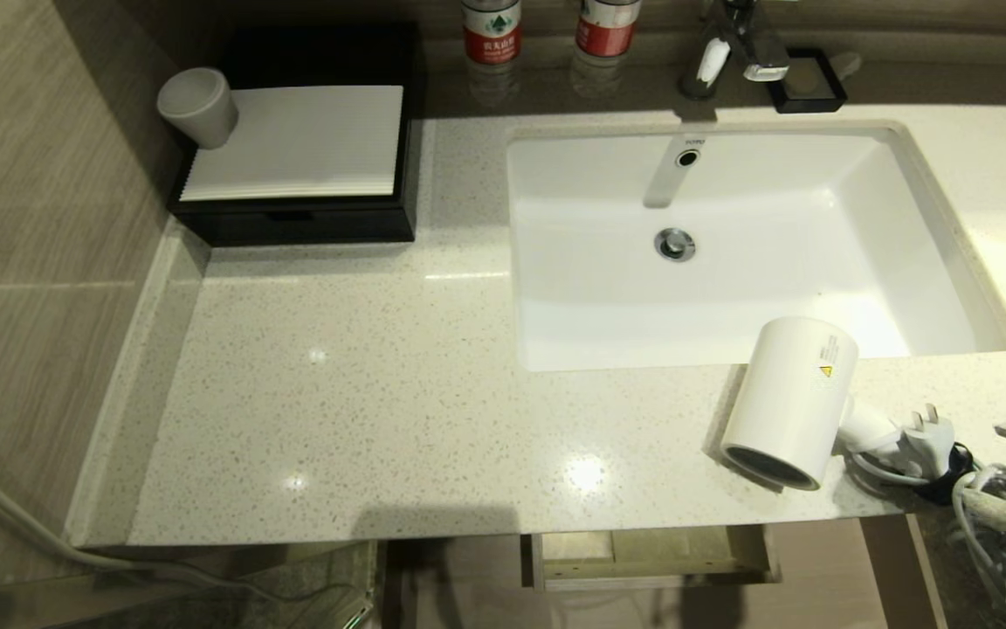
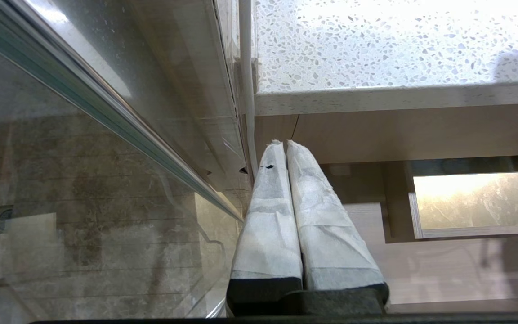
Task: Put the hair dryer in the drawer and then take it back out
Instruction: Pick up the hairdryer
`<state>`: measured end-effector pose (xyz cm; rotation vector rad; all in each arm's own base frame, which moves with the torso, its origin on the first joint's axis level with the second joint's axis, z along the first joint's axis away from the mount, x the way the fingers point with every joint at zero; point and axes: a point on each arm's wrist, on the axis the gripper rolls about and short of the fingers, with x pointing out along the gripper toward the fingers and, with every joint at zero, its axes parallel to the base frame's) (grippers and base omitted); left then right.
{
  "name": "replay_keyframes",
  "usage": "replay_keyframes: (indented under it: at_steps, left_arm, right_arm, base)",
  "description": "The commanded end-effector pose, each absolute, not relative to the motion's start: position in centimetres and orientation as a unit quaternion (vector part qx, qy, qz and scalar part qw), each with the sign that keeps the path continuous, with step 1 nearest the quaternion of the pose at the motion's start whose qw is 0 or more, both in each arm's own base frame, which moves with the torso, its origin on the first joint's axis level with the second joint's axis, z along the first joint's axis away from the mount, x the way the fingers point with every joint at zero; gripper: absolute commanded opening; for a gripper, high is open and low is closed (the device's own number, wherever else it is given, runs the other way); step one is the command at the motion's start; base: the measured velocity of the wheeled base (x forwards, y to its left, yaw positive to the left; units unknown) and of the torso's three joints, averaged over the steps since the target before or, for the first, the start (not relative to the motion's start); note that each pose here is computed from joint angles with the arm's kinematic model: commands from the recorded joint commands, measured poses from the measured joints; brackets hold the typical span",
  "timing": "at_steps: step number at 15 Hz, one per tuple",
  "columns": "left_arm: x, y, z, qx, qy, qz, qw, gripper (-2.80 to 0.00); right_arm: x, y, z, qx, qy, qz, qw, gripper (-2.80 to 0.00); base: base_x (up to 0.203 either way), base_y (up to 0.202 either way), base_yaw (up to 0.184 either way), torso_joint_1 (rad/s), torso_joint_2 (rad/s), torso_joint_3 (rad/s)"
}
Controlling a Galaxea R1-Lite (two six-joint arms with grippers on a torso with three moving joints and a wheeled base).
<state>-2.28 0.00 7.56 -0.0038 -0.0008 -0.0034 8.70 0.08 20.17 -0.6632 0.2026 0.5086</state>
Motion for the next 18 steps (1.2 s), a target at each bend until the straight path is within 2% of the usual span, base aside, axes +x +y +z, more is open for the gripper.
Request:
replay_keyframes:
  at_steps: [1, 10, 18]
  left_arm:
    - [-2.3, 0.0, 7.6, -0.002, -0.001, -0.002, 1.000, -2.80]
    - [-2.3, 0.0, 7.6, -0.002, -0.001, -0.002, 1.000, -2.80]
    - [-2.3, 0.0, 7.6, -0.002, -0.001, -0.002, 1.000, -2.80]
  right_arm:
    - [8.6, 0.1, 19.8, -0.321, 0.104, 0.248, 0.908, 0.00]
    - [10.9, -0.2, 18.3, -0.366, 0.139, 0.281, 0.877, 0.00]
    - [13.7, -0.5, 18.2, -0.370, 0.143, 0.290, 0.871, 0.00]
  base:
    - [0.000, 0.000, 0.000, 0.000, 0.00, 0.000]
    - [0.000, 0.000, 0.000, -0.016, 0.06, 0.032]
    - [0.000, 0.000, 0.000, -0.007, 0.01, 0.006]
